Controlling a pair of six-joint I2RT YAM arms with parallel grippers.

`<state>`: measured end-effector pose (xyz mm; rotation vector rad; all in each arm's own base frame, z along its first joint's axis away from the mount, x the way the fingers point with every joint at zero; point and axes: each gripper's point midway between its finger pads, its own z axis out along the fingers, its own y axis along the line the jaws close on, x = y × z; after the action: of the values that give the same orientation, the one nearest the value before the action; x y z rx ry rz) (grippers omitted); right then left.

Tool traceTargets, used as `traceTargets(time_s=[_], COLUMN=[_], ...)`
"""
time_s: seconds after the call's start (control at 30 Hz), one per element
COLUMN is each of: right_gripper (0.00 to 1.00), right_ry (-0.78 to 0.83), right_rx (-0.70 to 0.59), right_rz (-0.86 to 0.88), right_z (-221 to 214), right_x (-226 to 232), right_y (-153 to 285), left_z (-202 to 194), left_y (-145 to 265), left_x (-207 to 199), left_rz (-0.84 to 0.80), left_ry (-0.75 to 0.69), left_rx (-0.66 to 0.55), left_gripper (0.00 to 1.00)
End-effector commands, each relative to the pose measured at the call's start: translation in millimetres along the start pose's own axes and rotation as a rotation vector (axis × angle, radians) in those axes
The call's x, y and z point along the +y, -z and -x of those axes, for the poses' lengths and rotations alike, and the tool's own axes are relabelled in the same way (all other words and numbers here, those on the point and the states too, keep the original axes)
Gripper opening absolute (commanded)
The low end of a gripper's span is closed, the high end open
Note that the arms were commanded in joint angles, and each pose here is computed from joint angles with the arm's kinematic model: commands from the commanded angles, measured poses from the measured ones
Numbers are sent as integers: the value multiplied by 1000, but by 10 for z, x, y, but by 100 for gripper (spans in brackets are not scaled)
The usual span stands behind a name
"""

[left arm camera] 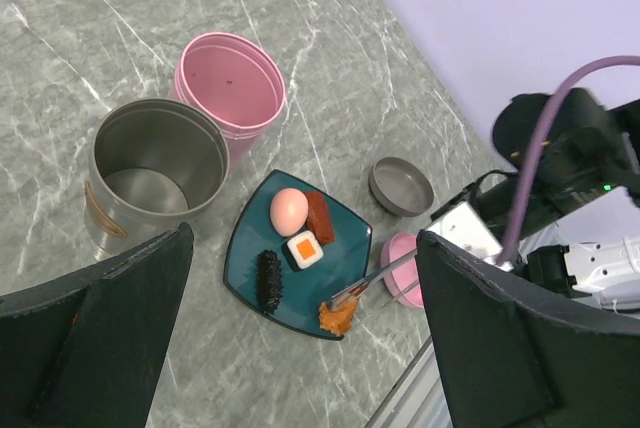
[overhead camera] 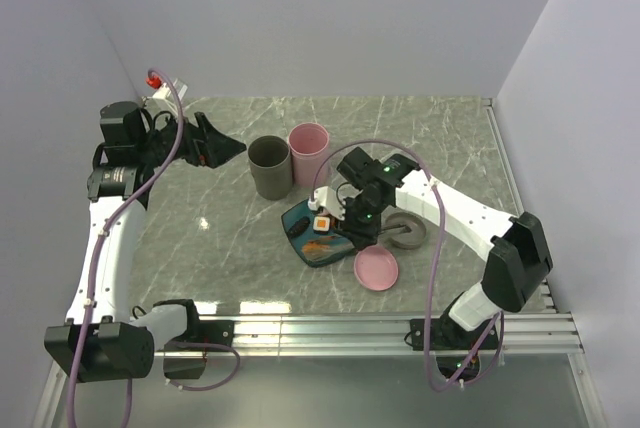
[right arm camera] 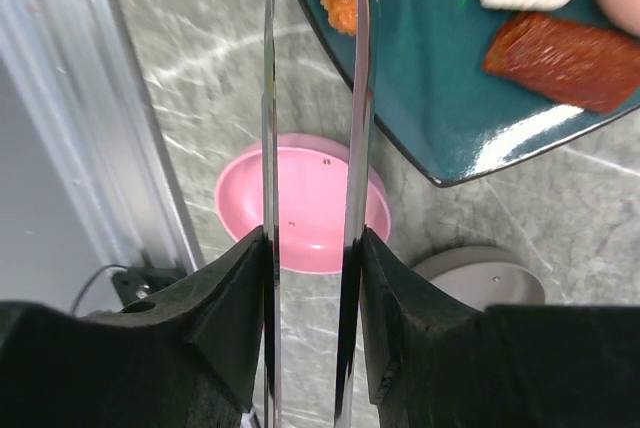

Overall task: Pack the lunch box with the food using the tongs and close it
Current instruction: Pick up the fake food from the plate, then place the fake food in the packing box.

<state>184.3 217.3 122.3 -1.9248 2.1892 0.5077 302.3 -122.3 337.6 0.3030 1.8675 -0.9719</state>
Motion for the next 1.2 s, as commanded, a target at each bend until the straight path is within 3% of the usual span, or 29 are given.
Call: traceTargets(time_s=[0.0, 0.43, 0.77, 1.17], right_gripper=[17, 11, 9, 9], right_ry=[-6, -57, -163, -269], right_rx=[-133, -291, -485, -535], right_rz=[-19, -88, -304, -439], right_z=[281, 627, 987, 1189], right_x=[68, -206, -889, -1561], right_y=[387, 880, 1532, 1669], left_z=[93, 186, 271, 284], left_y=[35, 87, 98, 70], left_x=[-43, -61, -105, -72], left_rz=[-6, 11, -5, -5], left_ry=[-13, -14, -14, -2], left_rx=[-32, -77, -123, -135], left_gripper=[99, 99, 99, 99])
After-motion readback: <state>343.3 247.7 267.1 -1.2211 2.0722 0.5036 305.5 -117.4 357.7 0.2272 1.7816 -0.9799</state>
